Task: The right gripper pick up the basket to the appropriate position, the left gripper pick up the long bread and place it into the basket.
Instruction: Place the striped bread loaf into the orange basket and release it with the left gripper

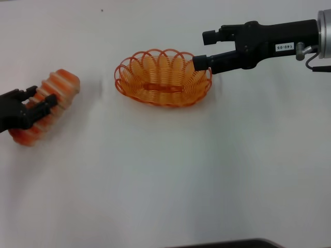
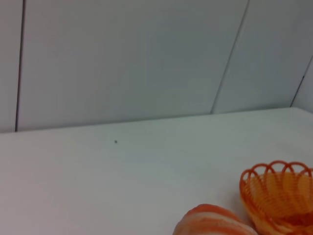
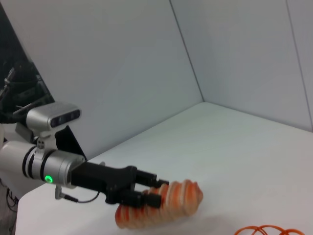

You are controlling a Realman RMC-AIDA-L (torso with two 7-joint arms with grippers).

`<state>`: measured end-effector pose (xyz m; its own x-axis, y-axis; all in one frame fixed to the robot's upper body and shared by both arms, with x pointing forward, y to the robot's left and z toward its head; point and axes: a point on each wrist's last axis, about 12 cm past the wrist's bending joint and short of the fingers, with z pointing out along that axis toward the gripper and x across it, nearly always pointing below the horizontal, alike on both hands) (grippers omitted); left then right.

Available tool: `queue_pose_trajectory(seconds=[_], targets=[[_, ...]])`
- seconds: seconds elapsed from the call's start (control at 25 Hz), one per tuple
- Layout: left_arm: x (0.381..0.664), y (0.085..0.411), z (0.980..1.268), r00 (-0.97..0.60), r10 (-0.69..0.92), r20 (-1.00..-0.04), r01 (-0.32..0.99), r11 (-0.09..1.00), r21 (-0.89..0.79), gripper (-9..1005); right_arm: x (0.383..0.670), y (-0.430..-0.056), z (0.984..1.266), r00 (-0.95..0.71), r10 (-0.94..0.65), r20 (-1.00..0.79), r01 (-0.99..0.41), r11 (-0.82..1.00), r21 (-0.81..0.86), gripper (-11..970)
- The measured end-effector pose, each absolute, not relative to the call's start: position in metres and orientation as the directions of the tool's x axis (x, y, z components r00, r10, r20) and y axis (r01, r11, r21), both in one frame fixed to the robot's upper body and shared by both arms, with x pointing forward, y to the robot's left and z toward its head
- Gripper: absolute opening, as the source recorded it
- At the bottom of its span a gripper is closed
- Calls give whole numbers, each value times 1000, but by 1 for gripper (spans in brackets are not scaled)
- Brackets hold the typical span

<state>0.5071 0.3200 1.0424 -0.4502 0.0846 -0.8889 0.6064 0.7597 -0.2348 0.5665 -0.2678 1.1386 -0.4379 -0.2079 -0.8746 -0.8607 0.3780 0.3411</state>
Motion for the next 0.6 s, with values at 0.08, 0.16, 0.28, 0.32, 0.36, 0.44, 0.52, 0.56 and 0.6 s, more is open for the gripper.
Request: queue_pose_trajectory(seconds=[0.08,0.16,0.28,0.32,0.36,0.44,0.52,0.56,0.6], targets=[[507,321,1048,-432,72,-899,614,754,-234,588,566,-269,1139,-438,-214,-873,-862,376,341,959],[508,323,1055,-412,60,-909,626,744,-235,553,565,-271,1139,-441,-216,-871,-861,376,342,959],[512,324,1069,-369,48,-928,663,713,-226,509,561,-277,1140,-450,-226,-864,-862,363,354,959],[515,323,1073,-357,50,-933,677,702,-221,498,560,-279,1141,-453,-230,-861,-862,357,359,959],[520,322,1081,-340,54,-939,700,682,-214,488,558,-281,1141,-457,-234,-858,-864,348,364,959],[530,317,1094,-316,61,-947,742,638,-207,471,553,-285,1141,-465,-247,-850,-865,332,376,959],[544,305,1112,-290,78,-954,802,564,-198,456,549,-289,1138,-478,-271,-836,-863,324,388,958],[551,297,1118,-283,93,-955,828,527,-195,449,546,-290,1136,-486,-286,-826,-860,323,395,958],[559,286,1124,-275,116,-954,852,489,-187,442,545,-292,1135,-494,-302,-816,-858,324,399,958]])
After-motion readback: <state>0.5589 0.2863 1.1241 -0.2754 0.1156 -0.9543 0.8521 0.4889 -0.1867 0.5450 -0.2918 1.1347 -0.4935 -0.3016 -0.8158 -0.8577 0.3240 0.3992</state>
